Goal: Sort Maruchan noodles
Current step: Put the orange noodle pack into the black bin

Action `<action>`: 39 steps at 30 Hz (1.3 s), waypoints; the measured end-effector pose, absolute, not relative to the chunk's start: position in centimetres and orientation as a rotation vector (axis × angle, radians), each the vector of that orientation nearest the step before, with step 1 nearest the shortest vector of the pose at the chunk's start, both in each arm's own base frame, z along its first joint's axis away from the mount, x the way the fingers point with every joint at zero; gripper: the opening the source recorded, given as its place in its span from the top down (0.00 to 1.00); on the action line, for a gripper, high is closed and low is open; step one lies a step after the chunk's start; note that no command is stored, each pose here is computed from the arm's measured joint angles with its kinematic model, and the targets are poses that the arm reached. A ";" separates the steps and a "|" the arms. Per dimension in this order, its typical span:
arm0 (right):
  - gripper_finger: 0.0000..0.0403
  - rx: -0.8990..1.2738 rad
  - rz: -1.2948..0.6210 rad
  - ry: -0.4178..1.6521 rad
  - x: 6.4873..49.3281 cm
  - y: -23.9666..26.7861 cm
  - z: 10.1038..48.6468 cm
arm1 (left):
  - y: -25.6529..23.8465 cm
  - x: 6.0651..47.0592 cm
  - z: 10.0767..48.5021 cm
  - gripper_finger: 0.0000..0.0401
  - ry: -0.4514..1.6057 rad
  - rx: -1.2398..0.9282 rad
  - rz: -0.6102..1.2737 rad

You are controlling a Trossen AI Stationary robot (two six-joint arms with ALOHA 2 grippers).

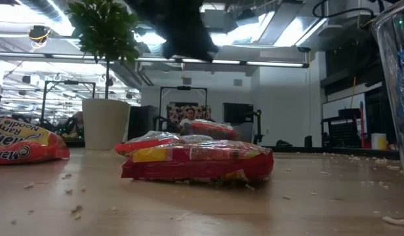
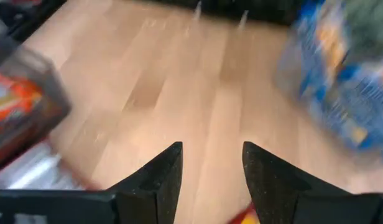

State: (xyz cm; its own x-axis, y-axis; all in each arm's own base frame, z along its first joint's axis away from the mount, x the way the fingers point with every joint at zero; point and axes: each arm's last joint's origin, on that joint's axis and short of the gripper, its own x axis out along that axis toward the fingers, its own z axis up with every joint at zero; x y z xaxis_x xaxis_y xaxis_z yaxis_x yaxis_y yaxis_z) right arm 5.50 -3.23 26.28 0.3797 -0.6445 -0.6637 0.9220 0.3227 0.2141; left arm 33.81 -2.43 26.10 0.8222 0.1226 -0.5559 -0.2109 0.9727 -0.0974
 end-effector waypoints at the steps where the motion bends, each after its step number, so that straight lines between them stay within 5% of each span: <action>1: 0.30 0.635 -1.082 0.525 5.6 -3.2 26.0 | -3.0 33.7 25.7 0.59 0.610 -0.140 0.186; 18: 0.30 0.688 -0.957 0.533 7.0 -3.4 24.2 | -4.3 31.5 22.2 0.37 0.958 -0.145 0.233; 23: 0.30 0.686 -0.959 0.534 7.0 -3.4 24.2 | -4.5 31.0 20.3 0.37 0.968 -0.026 0.375; 39: 0.30 0.684 -0.968 0.530 7.0 -3.4 24.2 | -6.5 33.2 14.0 0.37 1.050 0.181 0.323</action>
